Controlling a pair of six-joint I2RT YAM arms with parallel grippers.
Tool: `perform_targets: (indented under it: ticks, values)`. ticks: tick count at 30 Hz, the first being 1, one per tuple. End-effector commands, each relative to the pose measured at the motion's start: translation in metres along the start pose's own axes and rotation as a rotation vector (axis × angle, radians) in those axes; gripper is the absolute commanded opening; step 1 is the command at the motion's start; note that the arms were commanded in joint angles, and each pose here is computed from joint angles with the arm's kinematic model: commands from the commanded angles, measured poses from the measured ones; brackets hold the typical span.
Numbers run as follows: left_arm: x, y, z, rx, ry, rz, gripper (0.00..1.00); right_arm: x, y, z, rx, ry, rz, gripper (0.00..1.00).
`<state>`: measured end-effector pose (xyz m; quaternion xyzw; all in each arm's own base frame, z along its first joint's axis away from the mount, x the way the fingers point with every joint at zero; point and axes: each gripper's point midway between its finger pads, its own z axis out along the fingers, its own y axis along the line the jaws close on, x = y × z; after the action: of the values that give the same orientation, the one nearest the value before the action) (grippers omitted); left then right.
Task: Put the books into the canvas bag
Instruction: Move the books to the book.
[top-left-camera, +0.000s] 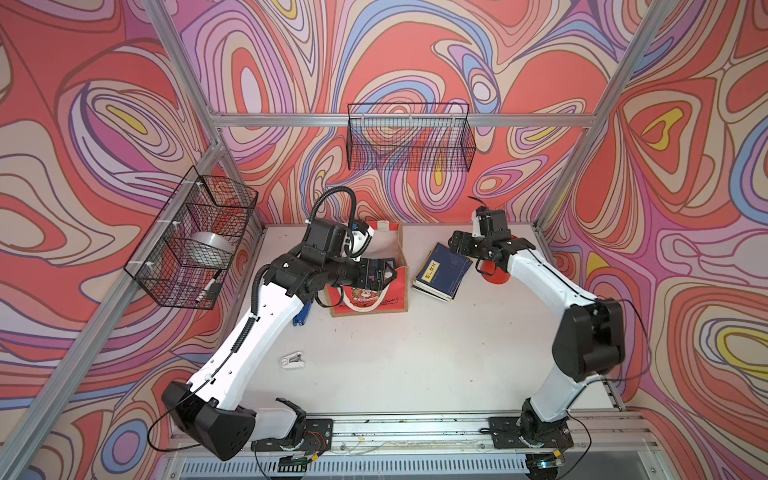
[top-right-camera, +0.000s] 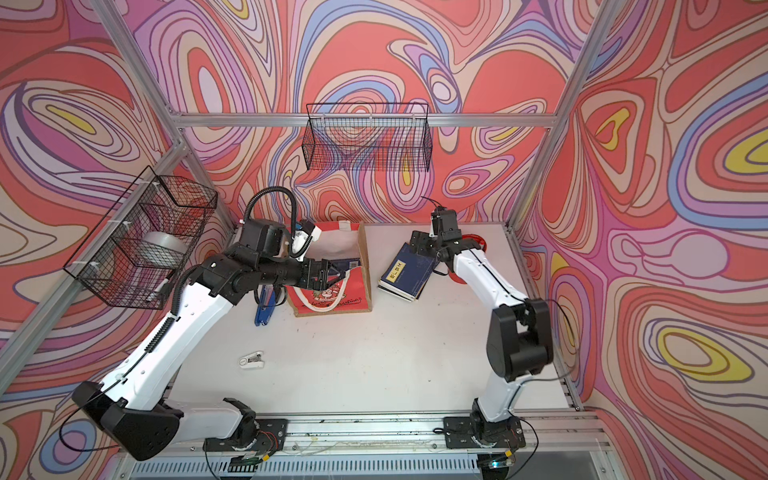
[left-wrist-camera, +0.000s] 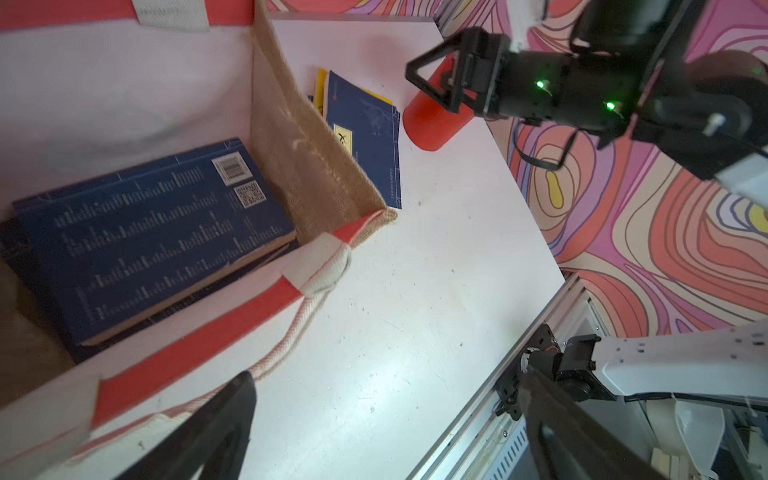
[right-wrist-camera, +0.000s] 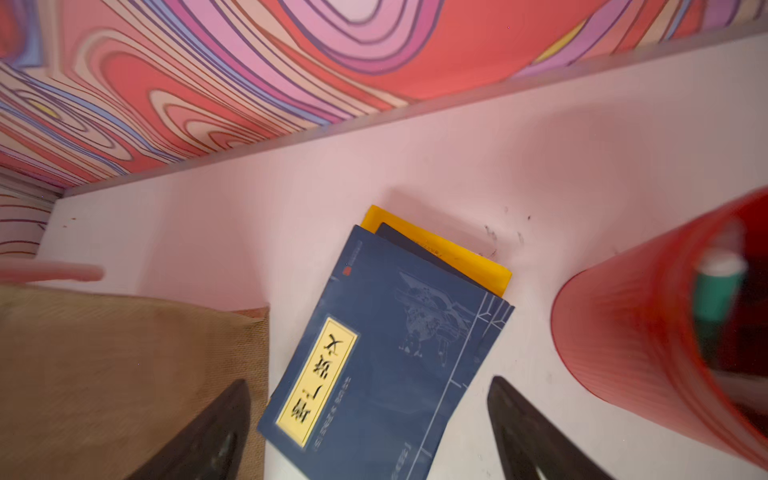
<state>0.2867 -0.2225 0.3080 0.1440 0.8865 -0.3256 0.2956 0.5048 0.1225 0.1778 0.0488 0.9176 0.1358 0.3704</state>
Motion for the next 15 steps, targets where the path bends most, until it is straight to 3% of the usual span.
perform_targets:
  ticks: [1, 9, 15]
  values:
    - [-0.007, -0.017, -0.016, 0.066, -0.096, 0.007, 1.00, -0.002, 0.002, 0.041, -0.018, 0.038, -0.005, 0.92]
    - [0.018, -0.004, -0.029, 0.002, -0.089, 0.015, 1.00, -0.003, -0.015, 0.125, 0.067, 0.085, -0.005, 0.98]
    - [0.020, 0.001, -0.027, -0.018, -0.082, 0.020, 1.00, 0.032, -0.028, 0.165, 0.113, 0.261, -0.025, 0.98]
